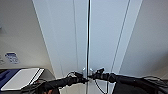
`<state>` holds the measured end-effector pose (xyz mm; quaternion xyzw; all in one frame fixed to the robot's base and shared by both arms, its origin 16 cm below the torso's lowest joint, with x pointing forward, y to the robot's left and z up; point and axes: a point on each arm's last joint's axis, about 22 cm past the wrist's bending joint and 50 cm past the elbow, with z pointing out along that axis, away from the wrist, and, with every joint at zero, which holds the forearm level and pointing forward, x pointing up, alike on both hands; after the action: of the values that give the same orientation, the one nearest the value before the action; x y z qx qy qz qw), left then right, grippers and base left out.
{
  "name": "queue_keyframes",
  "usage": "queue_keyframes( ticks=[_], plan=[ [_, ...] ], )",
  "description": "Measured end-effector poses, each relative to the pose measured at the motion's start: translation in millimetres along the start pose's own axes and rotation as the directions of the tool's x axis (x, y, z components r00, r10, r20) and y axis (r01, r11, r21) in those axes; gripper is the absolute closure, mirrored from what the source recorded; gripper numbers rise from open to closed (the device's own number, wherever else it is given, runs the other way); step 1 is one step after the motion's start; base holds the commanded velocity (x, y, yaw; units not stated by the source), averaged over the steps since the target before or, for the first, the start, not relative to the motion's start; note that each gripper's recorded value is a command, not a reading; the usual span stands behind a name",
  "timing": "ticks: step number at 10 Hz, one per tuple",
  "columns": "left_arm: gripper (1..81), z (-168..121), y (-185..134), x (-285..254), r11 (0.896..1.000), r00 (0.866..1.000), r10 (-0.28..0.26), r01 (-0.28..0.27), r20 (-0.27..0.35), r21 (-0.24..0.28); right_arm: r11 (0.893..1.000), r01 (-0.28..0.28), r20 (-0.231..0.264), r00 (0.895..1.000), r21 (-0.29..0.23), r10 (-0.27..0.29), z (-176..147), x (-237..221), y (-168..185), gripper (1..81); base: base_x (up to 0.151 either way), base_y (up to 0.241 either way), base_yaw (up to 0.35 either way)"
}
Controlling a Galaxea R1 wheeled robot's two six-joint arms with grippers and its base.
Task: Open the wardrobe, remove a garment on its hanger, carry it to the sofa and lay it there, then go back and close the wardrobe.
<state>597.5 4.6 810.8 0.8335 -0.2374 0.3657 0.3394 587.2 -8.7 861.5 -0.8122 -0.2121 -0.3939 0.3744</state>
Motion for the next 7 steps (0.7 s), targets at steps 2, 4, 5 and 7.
queue_keyframes(
  ticks=[2,4,5,7],
  plan=[
    [1.0,-14.4,10.0,-15.4,0.999,1.0,-0.006,0.006,-0.009,-0.038,1.0,-0.013,0.021,1.0,0.016,0.013,-8.6,-17.1,-3.9,1.0,0.0,0.0,0.0],
    [1.0,-32.8,20.4,-31.5,0.997,1.0,-0.014,0.014,-0.005,-0.076,0.999,-0.028,0.041,0.999,0.033,0.026,-19.2,-32.9,-8.8,1.0,0.0,0.0,0.0],
    [1.0,-44.2,26.6,-41.7,0.995,1.0,-0.016,0.016,-0.001,-0.097,0.999,-0.031,0.051,0.998,0.04,0.029,-24.6,-37.0,-10.9,1.0,0.0,0.0,0.0],
    [1.0,-67.7,35.6,-60.8,0.992,1.0,-0.022,0.023,0.01,-0.127,0.998,-0.033,0.063,0.998,0.054,0.03,-32.4,-43.9,-16.0,1.0,0.0,0.0,0.0]
  ],
)
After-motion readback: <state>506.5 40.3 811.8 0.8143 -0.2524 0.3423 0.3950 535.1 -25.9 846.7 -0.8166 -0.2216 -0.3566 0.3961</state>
